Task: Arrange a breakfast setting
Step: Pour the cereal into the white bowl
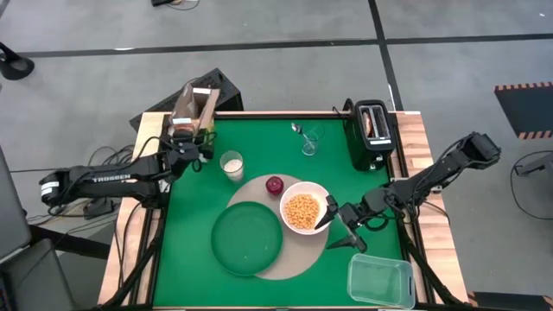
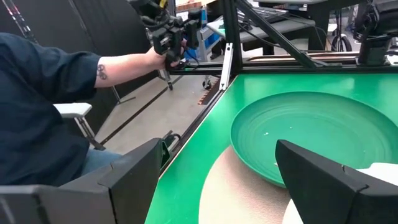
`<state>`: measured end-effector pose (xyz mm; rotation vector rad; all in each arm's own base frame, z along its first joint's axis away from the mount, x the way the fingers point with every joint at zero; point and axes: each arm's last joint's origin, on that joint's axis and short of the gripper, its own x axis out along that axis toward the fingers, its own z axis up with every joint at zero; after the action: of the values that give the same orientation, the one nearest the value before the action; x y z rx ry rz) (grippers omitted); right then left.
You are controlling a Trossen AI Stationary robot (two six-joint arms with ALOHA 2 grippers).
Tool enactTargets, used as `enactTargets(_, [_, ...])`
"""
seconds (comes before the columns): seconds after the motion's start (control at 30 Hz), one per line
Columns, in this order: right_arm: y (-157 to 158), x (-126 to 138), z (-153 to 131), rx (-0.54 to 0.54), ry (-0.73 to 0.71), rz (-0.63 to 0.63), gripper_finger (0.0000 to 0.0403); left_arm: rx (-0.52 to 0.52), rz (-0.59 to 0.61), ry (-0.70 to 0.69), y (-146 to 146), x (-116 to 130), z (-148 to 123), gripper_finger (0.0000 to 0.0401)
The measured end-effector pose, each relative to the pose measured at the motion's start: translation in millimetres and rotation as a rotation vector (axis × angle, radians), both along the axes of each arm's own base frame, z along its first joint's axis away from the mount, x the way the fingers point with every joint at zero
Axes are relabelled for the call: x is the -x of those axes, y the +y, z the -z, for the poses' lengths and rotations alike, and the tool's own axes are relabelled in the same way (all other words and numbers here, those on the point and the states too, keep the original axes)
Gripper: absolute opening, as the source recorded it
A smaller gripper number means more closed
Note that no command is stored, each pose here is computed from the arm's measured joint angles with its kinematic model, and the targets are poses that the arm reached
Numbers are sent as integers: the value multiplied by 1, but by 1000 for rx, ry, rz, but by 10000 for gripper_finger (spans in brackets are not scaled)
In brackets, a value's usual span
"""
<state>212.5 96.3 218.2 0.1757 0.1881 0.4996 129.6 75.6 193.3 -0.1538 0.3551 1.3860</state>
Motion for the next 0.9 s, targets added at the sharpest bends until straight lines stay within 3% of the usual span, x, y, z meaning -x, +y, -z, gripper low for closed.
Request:
enactTargets(0.2, [0, 0, 0, 0, 0, 1, 340, 0, 4, 17, -1, 9, 7, 121])
enactTargets(0.57, [-1, 0, 0, 0, -1, 4, 340, -8, -28, 16, -1, 12, 12, 167])
enactTargets(0.9, [-1, 0, 0, -1, -1, 4, 340, -1, -15, -17, -1, 10, 11, 248])
